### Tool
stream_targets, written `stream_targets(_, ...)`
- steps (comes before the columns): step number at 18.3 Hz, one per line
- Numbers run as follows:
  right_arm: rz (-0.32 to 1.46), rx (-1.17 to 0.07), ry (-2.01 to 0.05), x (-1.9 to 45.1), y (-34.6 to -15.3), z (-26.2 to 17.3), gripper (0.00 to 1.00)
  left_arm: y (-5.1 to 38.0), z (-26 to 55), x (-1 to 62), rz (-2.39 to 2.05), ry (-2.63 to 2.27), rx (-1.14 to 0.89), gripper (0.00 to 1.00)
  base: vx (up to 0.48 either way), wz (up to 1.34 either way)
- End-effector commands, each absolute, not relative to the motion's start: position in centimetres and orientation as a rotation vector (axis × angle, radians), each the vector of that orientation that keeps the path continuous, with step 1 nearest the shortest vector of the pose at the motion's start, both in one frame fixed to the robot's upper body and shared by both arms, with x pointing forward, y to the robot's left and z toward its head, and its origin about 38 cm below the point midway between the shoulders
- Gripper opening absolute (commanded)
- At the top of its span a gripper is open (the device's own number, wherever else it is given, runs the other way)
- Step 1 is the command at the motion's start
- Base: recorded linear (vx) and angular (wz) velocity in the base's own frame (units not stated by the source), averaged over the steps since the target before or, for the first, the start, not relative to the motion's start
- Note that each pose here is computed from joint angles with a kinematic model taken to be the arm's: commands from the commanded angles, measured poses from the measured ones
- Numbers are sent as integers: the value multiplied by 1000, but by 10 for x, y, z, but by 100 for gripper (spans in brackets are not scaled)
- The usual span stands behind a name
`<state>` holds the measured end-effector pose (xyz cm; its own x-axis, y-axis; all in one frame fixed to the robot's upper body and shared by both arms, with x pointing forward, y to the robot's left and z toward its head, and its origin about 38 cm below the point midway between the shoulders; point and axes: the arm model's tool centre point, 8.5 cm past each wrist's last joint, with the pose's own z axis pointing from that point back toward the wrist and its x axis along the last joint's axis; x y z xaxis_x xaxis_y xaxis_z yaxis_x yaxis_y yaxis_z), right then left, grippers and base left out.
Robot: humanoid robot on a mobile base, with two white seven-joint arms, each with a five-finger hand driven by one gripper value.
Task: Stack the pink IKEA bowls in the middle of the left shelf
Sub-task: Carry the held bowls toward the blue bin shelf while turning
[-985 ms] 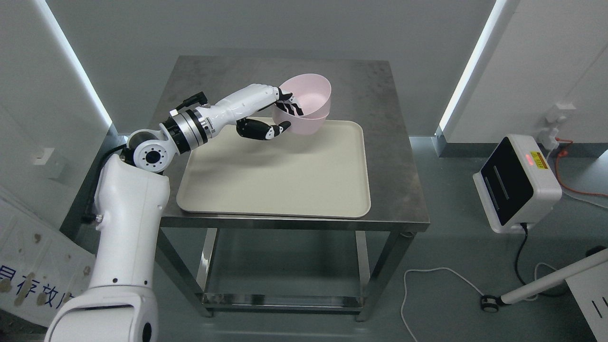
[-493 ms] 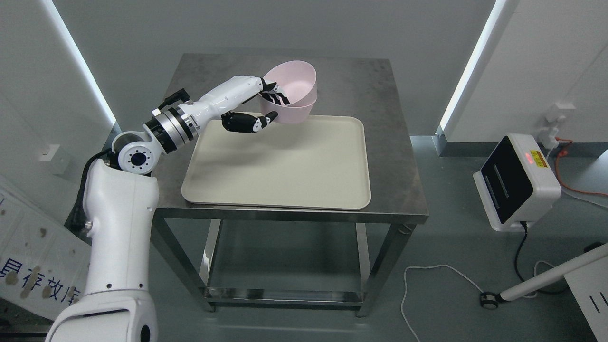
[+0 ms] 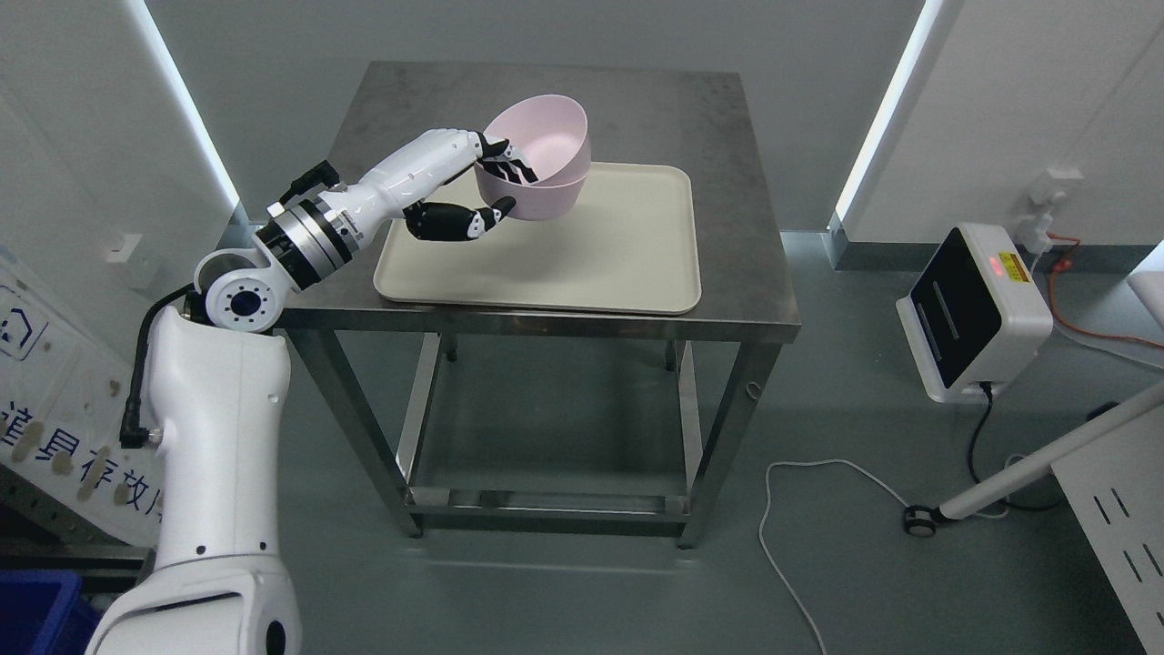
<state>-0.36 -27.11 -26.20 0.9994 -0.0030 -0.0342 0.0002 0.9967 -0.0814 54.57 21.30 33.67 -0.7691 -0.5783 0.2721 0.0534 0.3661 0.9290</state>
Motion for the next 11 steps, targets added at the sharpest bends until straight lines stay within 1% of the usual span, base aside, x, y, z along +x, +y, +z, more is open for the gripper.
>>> stream_targets(1, -12, -99, 25, -8, -282, -261, 100, 234, 346, 542, -1380, -2072, 507, 0, -275, -9)
stream_targets(6, -12, -99, 22, -6, -282, -262, 100, 239, 344, 542, -1359, -2073, 509, 0, -285, 8)
stream_targets(11, -11, -99, 10, 2, -282, -262, 100, 242, 340, 541, -1346, -2069, 507, 0, -333, 17)
